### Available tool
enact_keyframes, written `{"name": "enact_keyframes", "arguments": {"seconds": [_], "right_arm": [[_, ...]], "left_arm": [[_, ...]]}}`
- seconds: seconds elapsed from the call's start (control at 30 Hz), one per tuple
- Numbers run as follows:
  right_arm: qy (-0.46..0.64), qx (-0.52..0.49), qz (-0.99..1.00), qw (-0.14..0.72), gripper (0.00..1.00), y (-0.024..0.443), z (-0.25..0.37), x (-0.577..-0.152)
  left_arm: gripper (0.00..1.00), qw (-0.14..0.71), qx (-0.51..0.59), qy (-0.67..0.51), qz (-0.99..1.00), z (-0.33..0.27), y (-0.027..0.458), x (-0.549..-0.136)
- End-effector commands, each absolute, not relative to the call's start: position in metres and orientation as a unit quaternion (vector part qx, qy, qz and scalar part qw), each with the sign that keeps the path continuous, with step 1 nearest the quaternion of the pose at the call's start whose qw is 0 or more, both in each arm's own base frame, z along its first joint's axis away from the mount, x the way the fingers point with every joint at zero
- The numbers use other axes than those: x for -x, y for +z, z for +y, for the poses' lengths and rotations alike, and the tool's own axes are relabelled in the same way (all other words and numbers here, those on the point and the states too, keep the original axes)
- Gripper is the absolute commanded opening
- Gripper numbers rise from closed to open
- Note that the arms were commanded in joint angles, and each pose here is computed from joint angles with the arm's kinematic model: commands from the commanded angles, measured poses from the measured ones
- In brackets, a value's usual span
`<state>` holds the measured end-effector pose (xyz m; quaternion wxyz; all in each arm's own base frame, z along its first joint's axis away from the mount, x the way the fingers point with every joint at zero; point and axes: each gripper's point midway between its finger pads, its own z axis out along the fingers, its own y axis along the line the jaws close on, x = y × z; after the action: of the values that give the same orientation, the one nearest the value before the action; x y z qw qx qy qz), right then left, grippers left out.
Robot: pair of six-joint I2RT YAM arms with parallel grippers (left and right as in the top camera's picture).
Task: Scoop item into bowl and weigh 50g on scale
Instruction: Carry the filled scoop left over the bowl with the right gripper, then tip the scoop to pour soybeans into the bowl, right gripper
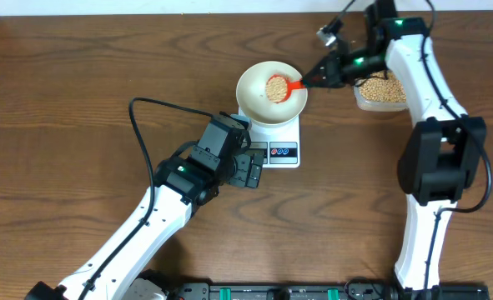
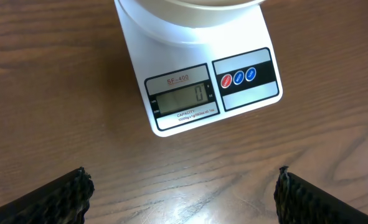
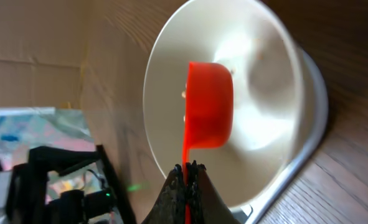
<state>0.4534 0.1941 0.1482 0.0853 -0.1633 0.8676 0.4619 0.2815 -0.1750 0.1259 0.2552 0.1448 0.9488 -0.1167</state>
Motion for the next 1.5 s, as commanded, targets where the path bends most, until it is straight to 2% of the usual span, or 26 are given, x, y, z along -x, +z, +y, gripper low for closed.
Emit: {"name": "enact_keyframes", "arguments": {"seconds": [0.0,0.6,1.27,1.47], "right_arm": [[0.43,0.173,0.881,0.09,0.01,0.15,0.205,-0.456],[0.228,0.226,0.936,0.146,0.01,0.182,0.21,-0.466],[0.133,0.247,0.94,0.193,0.01,0.207,0.214,-0.465],[0.137,0.253,0.938,0.194,0.01,0.21,0.219,-0.461]], "left_arm": [[0.95,0.262,-0.149,-0.117,0.946,-0.174,0.13,-0.281],[0.95,0.262,-0.149,-0.117,0.946,-0.174,0.13,-0.281],[0.96,0.262,-0.149,-0.117,0.946,-0.174,0.13,-0.281],[0.95,0.262,-0.149,-0.117,0.946,-0.174,0.13,-0.281]]}}
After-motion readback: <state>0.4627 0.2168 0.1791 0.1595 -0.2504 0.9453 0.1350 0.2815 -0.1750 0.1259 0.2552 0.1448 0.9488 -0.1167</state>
